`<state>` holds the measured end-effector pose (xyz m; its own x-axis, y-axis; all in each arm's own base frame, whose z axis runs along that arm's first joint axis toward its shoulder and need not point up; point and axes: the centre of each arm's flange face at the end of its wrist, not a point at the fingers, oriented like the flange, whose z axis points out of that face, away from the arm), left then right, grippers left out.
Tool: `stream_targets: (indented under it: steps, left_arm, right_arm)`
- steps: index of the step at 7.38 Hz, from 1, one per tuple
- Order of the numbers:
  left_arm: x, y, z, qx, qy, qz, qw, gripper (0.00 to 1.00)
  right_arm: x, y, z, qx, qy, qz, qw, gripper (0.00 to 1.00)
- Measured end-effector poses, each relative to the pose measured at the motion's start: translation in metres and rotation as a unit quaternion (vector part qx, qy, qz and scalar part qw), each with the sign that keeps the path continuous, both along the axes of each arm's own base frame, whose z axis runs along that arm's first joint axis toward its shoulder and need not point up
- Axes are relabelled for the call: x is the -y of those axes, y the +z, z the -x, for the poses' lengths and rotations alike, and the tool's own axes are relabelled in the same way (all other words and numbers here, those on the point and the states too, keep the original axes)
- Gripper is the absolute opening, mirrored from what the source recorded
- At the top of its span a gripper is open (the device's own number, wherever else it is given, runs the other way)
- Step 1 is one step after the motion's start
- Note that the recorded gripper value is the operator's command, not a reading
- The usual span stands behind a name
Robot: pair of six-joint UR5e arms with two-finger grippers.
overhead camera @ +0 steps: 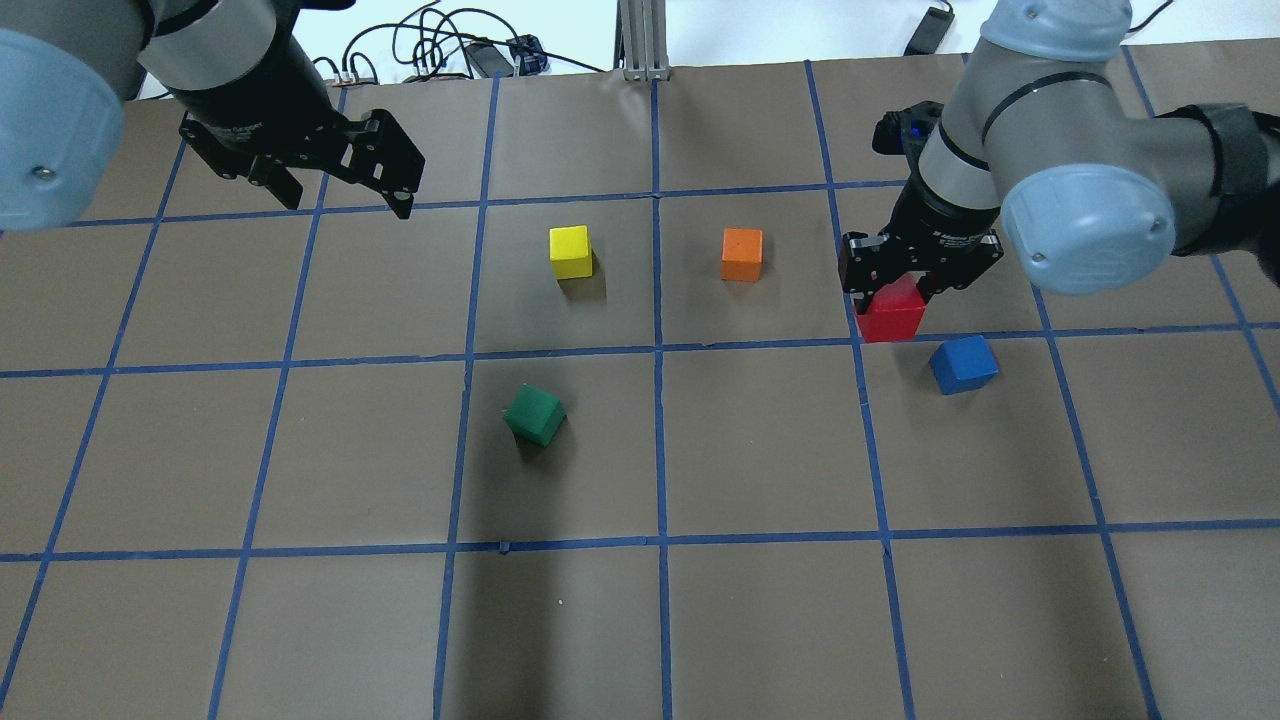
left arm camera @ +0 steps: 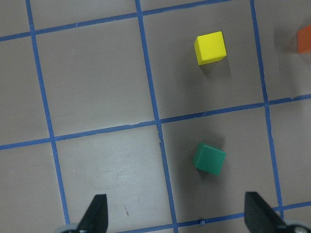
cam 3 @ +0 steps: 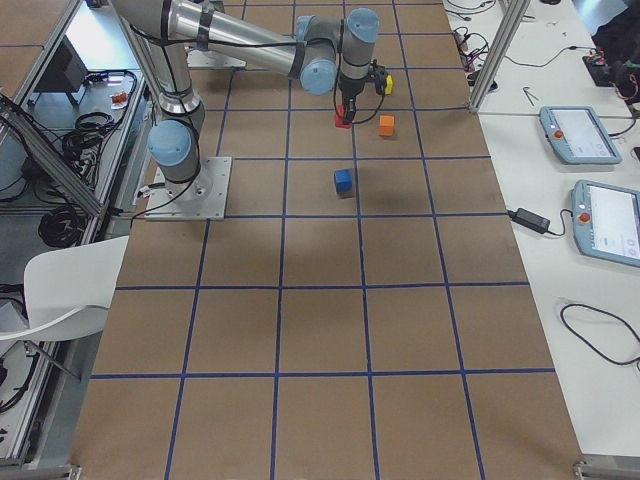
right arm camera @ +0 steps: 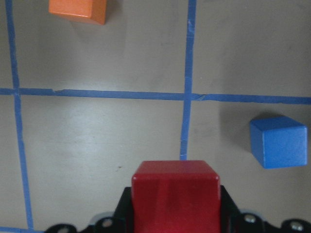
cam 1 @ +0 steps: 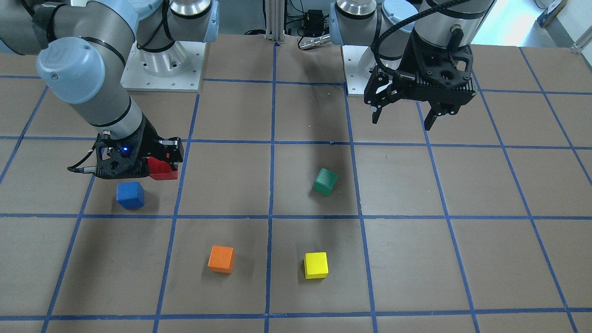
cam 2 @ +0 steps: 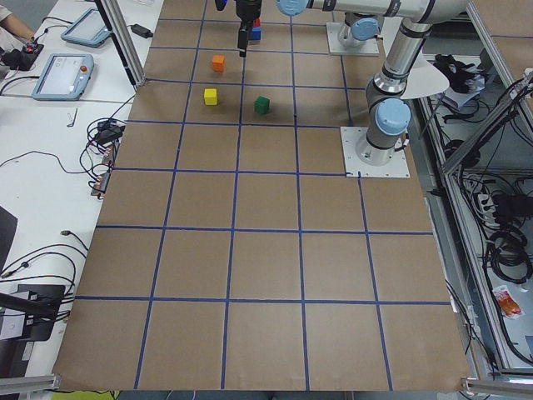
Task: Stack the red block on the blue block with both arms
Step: 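Carry the red cube with the right gripper over the blue cube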
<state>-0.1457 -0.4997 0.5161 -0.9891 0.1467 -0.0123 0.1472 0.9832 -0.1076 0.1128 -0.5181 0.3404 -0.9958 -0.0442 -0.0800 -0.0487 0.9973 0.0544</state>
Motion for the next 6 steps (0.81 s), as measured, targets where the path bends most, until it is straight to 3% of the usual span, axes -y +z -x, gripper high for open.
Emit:
stream_targets:
  steps: [4, 6]
  left_arm:
    - [0.0, 0.0, 0.0, 0.0, 0.001, 0.0, 1.0, 1.0]
    - [0.0, 0.0, 0.001, 0.0, 0.0, 0.0, 1.0, 1.0]
  right_arm:
    - [-0.02, -0.034, 0.063, -0.027, 0.032, 0.065, 0.997, 0.0]
    - [-0.032, -0.051, 0.09, -0.031, 0.043, 0.078, 0.9955, 0.0]
